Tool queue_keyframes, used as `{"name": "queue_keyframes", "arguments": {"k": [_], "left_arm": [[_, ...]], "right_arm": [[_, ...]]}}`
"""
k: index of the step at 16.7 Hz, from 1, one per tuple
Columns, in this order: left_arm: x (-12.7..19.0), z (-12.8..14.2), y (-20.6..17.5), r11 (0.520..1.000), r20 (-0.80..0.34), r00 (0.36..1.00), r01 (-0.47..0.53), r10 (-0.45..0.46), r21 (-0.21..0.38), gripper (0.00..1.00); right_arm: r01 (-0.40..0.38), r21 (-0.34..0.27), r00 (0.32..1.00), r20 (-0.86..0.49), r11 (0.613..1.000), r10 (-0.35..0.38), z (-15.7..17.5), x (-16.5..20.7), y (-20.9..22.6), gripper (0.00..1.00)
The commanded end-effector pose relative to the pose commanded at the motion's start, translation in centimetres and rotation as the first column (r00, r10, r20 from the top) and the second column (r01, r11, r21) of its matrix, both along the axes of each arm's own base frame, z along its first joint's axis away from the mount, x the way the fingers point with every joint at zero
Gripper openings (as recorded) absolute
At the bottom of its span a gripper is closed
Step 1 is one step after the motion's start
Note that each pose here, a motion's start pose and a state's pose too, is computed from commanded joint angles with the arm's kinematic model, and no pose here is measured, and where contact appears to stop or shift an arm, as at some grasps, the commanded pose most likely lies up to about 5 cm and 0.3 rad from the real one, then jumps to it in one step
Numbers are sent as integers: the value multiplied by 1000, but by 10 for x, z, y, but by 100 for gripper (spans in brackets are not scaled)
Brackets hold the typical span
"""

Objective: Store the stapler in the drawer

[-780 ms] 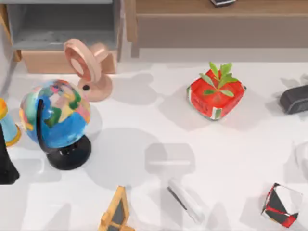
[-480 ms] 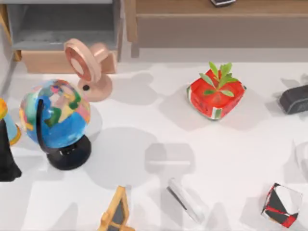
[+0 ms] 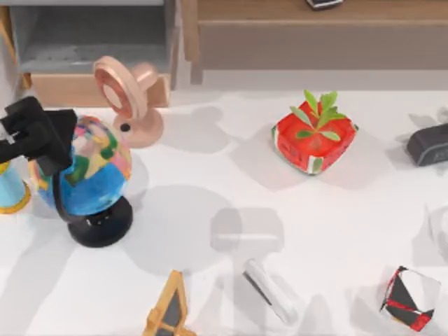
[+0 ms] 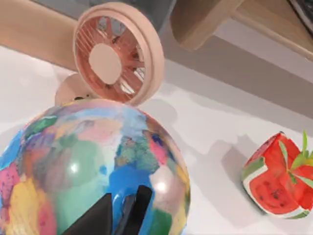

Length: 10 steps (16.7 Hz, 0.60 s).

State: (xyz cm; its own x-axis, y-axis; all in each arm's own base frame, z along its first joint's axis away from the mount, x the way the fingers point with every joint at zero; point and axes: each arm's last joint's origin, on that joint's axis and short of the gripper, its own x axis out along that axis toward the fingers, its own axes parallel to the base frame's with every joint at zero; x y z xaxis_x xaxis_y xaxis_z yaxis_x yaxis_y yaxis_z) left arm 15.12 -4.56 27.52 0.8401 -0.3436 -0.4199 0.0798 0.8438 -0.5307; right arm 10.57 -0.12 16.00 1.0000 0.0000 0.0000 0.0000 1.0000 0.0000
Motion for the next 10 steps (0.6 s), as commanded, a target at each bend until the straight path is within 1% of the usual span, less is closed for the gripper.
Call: {"name": "queue_keyframes", "arguments": {"k": [2,3,4,5,6,7,8,10], "left_arm": [[31,18,-28,996,-215,976,9,-28,-89,100],[48,22,-46,993,-327,945,-3,-36,-117,100],[64,21,-67,992,-436,899,-23,-35,-128,100],[78,16,-91,991,-539,842,-49,-25,-122,100],[89,7,-115,992,-629,777,-78,-3,-101,100],[97,-4,-140,992,-704,709,-107,29,-67,100],[101,-17,-165,991,-763,643,-132,69,-22,100],[100,-44,-210,982,-834,527,-171,162,83,100]], "right_arm": [[0,0,1000,0,1000,0,0,0,0,100],[0,0,1000,0,1000,0,0,0,0,100],[0,0,1000,0,1000,0,0,0,0,100],[0,0,1000,0,1000,0,0,0,0,100],[0,0,1000,0,1000,0,0,0,0,100],[0,0,1000,0,1000,0,0,0,0,100],[0,0,1000,0,1000,0,0,0,0,100],[0,0,1000,0,1000,0,0,0,0,100]]}}
